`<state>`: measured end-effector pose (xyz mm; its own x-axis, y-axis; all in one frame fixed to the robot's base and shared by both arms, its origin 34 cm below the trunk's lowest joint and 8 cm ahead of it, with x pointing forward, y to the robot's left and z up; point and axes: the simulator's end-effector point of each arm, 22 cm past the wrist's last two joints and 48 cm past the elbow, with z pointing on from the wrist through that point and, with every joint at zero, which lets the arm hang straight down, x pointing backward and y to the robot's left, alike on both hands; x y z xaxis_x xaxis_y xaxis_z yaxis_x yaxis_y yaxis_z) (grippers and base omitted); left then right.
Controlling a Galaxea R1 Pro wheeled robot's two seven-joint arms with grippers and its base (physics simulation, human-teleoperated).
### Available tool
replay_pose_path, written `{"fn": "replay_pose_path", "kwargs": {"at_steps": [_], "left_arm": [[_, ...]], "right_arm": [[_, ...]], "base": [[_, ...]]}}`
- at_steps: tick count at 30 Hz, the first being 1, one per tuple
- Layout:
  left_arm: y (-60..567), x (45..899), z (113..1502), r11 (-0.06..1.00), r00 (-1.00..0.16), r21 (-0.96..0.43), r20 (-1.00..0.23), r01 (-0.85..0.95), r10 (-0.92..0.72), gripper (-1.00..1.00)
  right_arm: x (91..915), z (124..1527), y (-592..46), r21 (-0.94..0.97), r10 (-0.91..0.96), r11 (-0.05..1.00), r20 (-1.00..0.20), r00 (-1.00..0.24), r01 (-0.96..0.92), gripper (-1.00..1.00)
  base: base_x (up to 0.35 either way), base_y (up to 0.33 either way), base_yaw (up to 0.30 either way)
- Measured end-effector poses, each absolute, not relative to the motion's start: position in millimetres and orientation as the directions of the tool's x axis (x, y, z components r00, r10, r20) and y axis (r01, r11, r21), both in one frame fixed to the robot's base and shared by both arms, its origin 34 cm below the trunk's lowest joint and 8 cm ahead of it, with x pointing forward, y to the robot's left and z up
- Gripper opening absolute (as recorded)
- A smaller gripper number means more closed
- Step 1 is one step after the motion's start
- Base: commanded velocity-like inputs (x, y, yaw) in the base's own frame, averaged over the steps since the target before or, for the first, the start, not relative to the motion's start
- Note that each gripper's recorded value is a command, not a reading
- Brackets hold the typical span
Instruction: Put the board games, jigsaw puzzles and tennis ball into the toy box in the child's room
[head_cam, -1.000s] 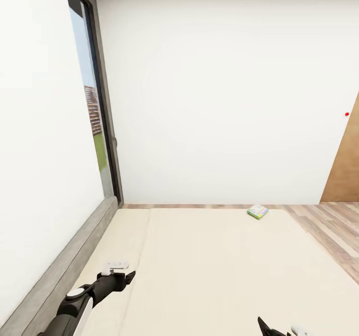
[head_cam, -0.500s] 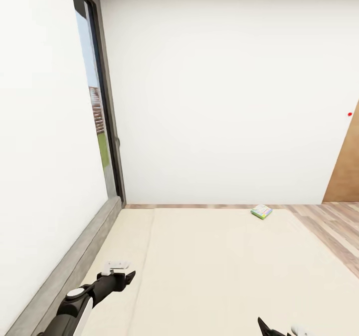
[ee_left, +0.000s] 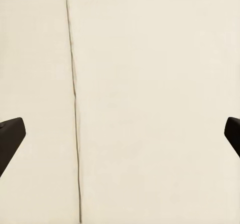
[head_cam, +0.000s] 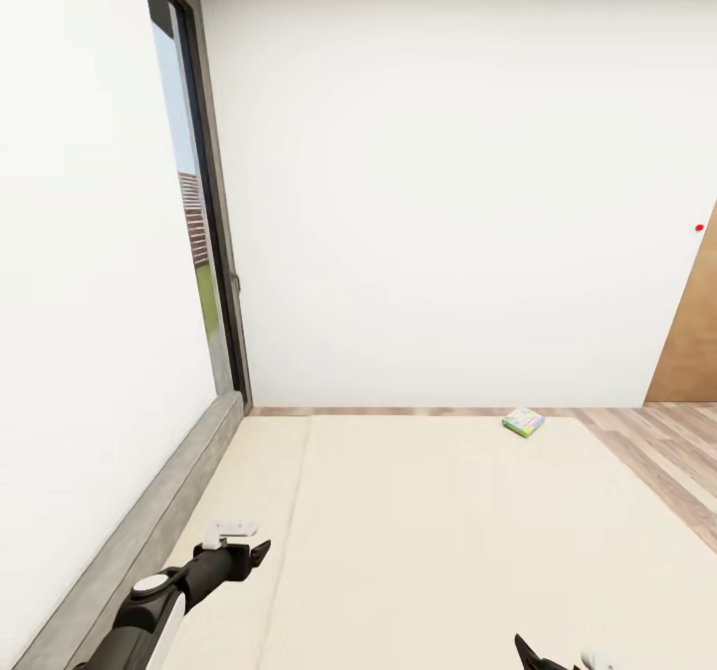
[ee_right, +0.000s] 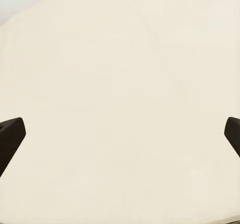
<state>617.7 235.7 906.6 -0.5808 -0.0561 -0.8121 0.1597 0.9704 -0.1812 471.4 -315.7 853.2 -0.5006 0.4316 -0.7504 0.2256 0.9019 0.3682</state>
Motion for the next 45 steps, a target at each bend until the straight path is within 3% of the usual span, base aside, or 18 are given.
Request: {"fn": "replay_pose_path", "kwargs": {"at_steps": [34,45], "left_arm": [[235,618,907,0.970,-0.581,-0.182,-0.812,0.160,-0.057,1.00],[234,618,906,0.970,-0.581,-0.183,-0.812,0.159,-0.058,1.00]], "right_arm": [[474,858,-316,0.370,0.430,0.903,-0.757,-0.492,0.220,1.00],[507,928,-276,0.371,0.367,0.925,-0.820,-0.440,0.081,1.00]], "base": [[0.000,0.000,0.000],[0.000,0.000,0.000]]}}
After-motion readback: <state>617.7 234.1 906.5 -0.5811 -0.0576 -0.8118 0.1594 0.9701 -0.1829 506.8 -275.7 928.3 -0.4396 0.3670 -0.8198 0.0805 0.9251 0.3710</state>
